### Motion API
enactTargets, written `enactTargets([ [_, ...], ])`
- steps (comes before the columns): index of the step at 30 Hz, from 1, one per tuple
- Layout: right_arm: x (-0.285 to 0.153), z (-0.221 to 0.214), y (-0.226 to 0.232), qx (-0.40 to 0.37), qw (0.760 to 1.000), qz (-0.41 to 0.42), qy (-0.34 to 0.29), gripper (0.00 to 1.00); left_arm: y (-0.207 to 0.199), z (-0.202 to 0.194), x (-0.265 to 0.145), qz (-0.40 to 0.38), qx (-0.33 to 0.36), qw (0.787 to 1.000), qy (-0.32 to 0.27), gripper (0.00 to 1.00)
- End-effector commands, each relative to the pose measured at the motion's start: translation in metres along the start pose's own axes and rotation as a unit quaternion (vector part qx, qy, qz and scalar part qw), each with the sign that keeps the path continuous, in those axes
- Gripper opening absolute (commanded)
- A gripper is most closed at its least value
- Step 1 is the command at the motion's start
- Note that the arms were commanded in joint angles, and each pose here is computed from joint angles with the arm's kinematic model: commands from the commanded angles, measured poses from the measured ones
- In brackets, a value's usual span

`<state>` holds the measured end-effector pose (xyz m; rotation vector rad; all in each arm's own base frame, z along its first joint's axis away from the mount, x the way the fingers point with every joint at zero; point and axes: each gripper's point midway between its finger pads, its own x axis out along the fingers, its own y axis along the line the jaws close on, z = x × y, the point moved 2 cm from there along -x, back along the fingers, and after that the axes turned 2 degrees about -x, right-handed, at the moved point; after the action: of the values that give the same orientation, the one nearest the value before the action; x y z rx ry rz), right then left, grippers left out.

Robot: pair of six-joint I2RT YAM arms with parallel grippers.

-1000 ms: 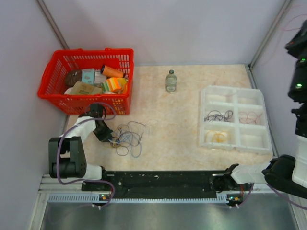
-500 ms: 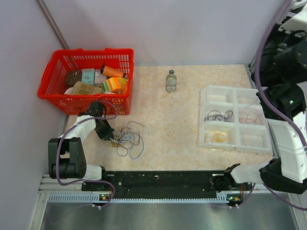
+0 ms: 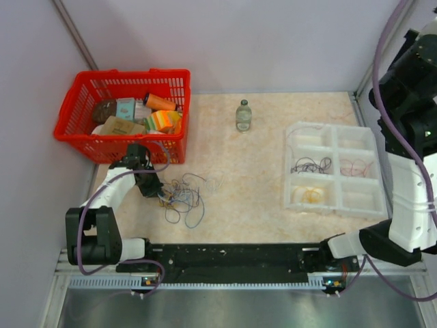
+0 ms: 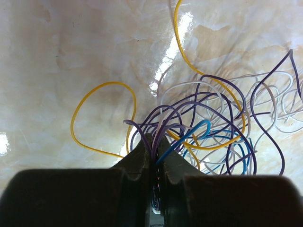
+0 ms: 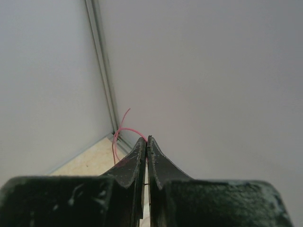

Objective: Untangle the cables

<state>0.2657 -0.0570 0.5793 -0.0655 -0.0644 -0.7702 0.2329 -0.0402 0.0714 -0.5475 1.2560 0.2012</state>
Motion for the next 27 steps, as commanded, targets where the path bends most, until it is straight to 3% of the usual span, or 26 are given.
enactTargets([
  [1, -0.010, 0.034, -0.047, 0.030, 0.998, -0.040, -0.025, 0.00, -0.012, 0.012, -0.006, -0.025, 0.020, 0.999, -0.024, 0.00],
  [10, 0.008, 0.021, -0.063, 0.012, 0.996, -0.089, -0.021, 0.00, -0.012, 0.011, -0.009, -0.028, 0.024, 0.999, -0.025, 0.01],
  [18, 0.040, -0.043, -0.032, 0.024, 0.997, -0.061, 0.032, 0.00, -0.015, 0.010, -0.011, -0.040, 0.027, 0.998, -0.030, 0.02],
  [27, 0.031, 0.018, -0.054, 0.052, 0.996, -0.071, -0.024, 0.00, -0.016, 0.011, -0.010, -0.043, 0.026, 0.998, -0.028, 0.02],
])
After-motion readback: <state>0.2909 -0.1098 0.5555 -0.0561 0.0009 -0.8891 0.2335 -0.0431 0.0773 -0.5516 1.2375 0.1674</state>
